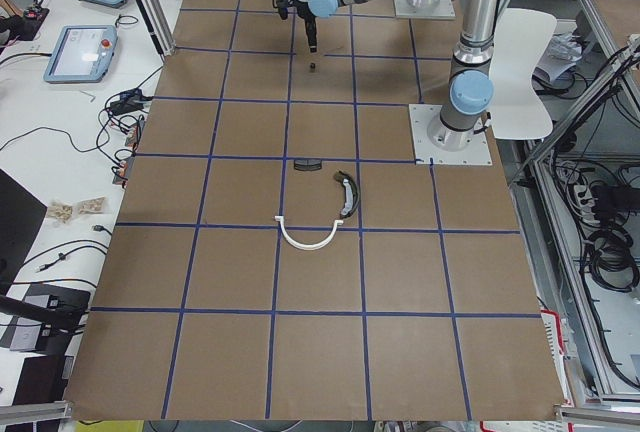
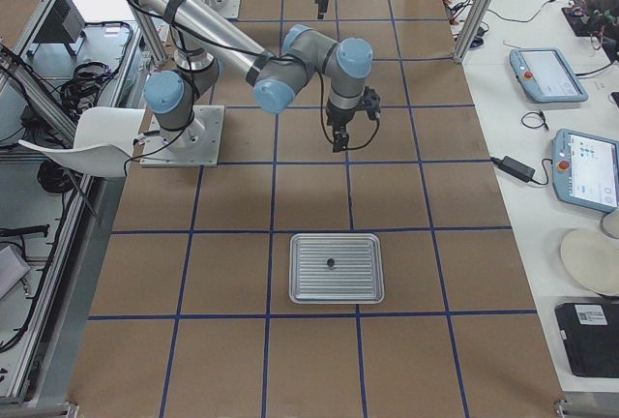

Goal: Place bearing gear from tray to pile

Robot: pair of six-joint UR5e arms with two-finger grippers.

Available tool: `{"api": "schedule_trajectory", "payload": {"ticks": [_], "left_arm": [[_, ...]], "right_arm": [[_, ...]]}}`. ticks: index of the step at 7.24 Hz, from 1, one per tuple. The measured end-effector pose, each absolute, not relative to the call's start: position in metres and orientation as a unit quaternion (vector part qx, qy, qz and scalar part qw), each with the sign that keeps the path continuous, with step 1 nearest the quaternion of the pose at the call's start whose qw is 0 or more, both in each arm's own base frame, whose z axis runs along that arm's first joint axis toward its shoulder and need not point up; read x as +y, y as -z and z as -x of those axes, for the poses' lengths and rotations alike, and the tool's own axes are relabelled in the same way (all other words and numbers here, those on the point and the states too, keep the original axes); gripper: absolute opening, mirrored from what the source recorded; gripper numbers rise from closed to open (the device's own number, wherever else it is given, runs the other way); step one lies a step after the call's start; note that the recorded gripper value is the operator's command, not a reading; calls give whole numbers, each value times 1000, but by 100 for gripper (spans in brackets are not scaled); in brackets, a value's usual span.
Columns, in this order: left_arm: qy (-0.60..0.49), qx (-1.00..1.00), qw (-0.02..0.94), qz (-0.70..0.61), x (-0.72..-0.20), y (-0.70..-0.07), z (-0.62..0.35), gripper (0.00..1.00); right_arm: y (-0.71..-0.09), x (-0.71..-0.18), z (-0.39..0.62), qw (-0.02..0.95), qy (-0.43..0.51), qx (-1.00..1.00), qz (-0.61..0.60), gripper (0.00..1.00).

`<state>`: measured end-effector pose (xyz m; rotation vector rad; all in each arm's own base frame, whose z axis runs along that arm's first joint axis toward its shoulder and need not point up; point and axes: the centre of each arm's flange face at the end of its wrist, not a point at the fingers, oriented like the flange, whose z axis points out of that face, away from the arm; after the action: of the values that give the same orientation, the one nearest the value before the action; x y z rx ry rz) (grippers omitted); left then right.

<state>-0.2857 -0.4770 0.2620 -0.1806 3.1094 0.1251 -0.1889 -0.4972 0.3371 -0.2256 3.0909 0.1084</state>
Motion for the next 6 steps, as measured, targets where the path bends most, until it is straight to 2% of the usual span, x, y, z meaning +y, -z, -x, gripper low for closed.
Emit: {"api": "schedule_trajectory", "payload": {"ticks": [2,4,5,6], "left_arm": [[-26,998,8,59,-467,-208,297,100],[-27,998,10,53,-464,-185,302,100],[-23,998,9,52,-466,-181,304,86],[-17,998,6,55,-468,-180,305,76]], "right_arm": [[-326,-480,262,3,-18,997,77,100],[-293,-471,332,-32,-6,996,85,100],[-277,-469,361,-47,1,995,90,100],[-267,-474,384,-57,5,994,91,100]]}}
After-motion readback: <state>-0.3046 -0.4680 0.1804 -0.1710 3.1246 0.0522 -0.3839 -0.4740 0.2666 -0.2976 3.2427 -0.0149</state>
